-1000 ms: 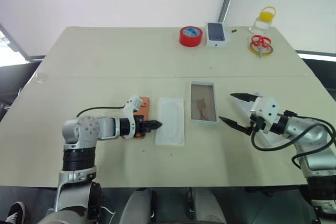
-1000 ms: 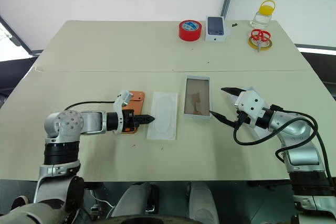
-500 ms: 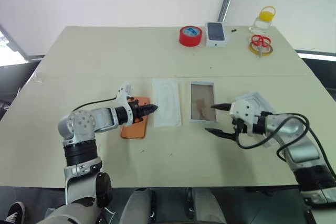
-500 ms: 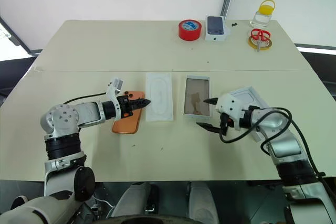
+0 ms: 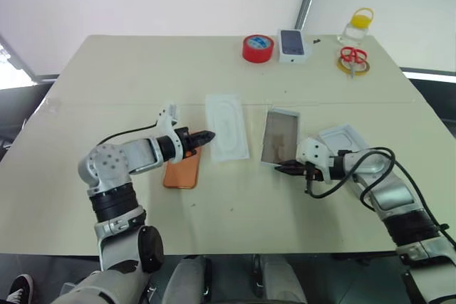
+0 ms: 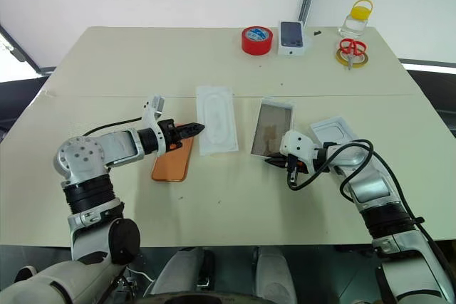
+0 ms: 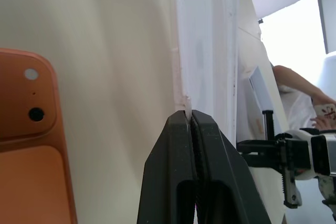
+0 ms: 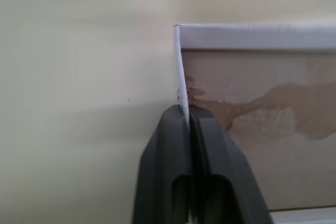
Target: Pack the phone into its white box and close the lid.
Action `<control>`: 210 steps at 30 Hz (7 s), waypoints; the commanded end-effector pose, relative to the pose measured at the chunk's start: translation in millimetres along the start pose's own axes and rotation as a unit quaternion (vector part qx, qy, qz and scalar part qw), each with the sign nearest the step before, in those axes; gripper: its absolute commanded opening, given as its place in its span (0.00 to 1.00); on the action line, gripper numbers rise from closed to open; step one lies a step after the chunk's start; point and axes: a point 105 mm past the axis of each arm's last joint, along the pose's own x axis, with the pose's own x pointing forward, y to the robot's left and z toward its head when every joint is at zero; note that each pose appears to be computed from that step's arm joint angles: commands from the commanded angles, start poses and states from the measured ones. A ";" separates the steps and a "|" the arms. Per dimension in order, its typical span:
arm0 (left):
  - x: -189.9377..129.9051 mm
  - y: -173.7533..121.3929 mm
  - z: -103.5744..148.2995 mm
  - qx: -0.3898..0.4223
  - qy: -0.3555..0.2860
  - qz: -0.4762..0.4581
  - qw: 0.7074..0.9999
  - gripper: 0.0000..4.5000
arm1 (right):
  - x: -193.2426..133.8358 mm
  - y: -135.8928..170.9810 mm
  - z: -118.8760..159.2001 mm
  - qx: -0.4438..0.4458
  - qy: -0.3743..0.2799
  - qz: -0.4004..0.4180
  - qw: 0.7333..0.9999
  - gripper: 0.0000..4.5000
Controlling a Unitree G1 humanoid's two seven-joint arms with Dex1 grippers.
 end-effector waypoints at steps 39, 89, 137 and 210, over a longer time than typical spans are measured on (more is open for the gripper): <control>49.4 -24.5 -19.6 0.099 0.084 -0.077 0.988 0.00 | -41.0 -1.3 26.5 -0.024 -0.015 -0.091 0.995 0.53; 11.3 12.8 15.0 0.381 -0.047 -0.001 0.923 0.64 | 61.1 -38.3 46.7 -0.164 0.019 -0.129 0.978 0.02; -94.6 78.1 -1.1 0.092 0.036 0.056 0.994 0.64 | 152.9 38.6 123.7 -0.215 -0.055 0.041 0.974 0.02; -61.3 53.1 -21.7 -0.103 0.000 -0.067 0.992 0.00 | 118.0 12.1 141.1 -0.112 -0.118 0.045 0.986 0.20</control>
